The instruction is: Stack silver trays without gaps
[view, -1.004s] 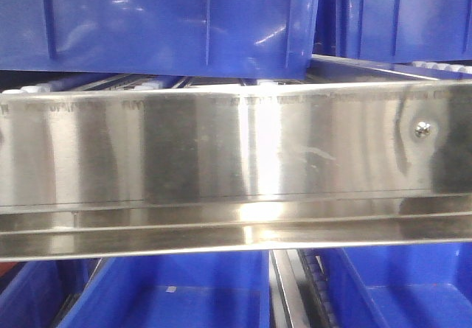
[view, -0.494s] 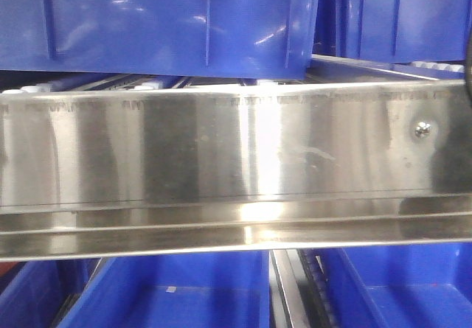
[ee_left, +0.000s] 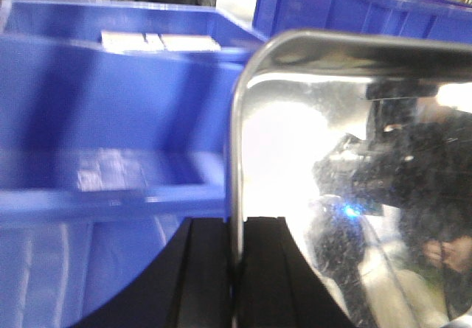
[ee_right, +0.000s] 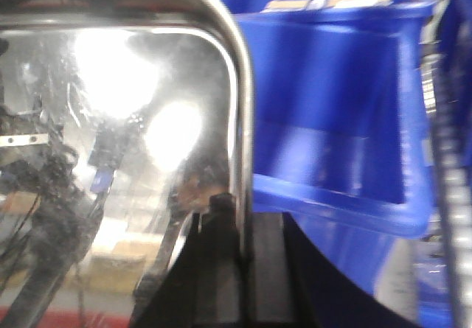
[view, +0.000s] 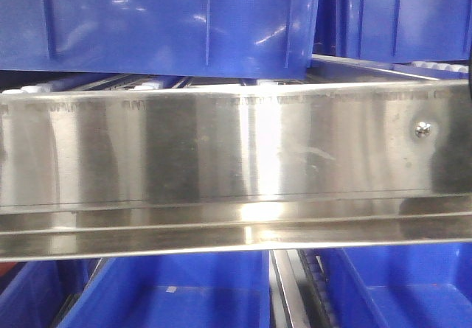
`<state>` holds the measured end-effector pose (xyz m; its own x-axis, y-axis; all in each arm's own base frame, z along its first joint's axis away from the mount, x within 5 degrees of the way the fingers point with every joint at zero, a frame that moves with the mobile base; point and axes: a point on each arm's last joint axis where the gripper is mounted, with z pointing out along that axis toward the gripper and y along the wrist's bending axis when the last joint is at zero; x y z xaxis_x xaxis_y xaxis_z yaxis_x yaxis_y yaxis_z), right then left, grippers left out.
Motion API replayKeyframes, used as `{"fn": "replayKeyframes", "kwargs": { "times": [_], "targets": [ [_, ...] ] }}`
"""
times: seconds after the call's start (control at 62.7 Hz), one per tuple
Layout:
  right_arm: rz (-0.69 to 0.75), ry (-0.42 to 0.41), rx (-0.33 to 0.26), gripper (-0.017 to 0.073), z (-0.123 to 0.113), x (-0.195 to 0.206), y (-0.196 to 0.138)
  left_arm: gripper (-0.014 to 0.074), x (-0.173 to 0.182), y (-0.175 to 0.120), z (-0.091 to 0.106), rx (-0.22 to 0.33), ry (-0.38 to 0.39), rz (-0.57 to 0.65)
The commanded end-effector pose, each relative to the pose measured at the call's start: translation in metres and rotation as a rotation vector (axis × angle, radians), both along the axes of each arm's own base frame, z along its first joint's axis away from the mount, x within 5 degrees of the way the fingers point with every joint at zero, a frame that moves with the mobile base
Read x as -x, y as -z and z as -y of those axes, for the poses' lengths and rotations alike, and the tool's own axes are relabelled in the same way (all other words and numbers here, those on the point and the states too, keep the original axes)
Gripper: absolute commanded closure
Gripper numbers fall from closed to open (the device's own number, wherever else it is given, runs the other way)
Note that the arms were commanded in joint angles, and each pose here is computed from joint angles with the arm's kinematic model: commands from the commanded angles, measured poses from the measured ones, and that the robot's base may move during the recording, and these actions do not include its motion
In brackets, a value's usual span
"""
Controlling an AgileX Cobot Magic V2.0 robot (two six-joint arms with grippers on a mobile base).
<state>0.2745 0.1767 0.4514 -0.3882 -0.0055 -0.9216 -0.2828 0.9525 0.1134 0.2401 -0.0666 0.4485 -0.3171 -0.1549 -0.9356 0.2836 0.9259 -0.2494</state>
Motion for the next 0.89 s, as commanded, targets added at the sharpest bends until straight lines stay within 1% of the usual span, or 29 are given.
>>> {"fn": "replayKeyframes", "kwargs": {
  "times": [0.0, 0.128, 0.223, 0.255, 0.335, 0.414, 0.51, 0.606, 0.749, 0.829, 0.861, 0.877],
  "targets": [
    [0.060, 0.024, 0.034, 0.0638, 0.004, 0.004, -0.010, 0.0610, 0.001, -0.007, -0.001, 0.030, -0.014, 0.034],
    [0.055, 0.023, 0.023, 0.0638, 0.002, 0.005, -0.009, 0.0610, 0.001, -0.006, -0.001, 0.020, -0.015, 0.031],
    [0.049, 0.029, 0.013, 0.0638, 0.002, 0.005, -0.009, 0.0610, 0.001, -0.006, -0.001, 0.041, -0.024, 0.022],
    [0.049, 0.030, 0.015, 0.0638, 0.002, 0.005, -0.009, 0.0610, 0.001, -0.006, -0.001, 0.040, -0.025, 0.020],
    [0.048, 0.031, 0.016, 0.0638, 0.002, 0.005, -0.009, 0.0611, 0.001, -0.005, -0.003, 0.025, -0.044, 0.010],
    [0.047, 0.031, 0.013, 0.0638, 0.002, 0.005, -0.009, 0.0611, 0.001, -0.001, -0.006, -0.010, -0.068, -0.020],
    [0.045, 0.038, 0.001, 0.0638, 0.002, 0.005, -0.009, 0.0611, 0.001, 0.001, -0.006, -0.018, -0.067, -0.043],
    [0.047, 0.043, -0.002, 0.0638, 0.002, 0.005, -0.009, 0.0611, 0.002, 0.000, -0.001, -0.017, -0.048, -0.037],
    [0.045, 0.046, -0.009, 0.0638, 0.002, 0.005, -0.009, 0.0611, 0.005, 0.000, 0.014, -0.032, 0.006, -0.020],
    [0.045, 0.048, -0.012, 0.0638, 0.002, 0.005, -0.009, 0.0611, 0.003, 0.003, 0.019, -0.036, 0.003, -0.030],
    [0.045, 0.048, -0.012, 0.0638, 0.002, 0.005, -0.009, 0.0611, 0.002, 0.004, 0.020, -0.051, -0.001, -0.031],
    [0.045, 0.048, -0.012, 0.0638, 0.002, 0.005, -0.009, 0.0611, 0.002, 0.004, 0.021, -0.049, -0.002, -0.033]
  ]
}}
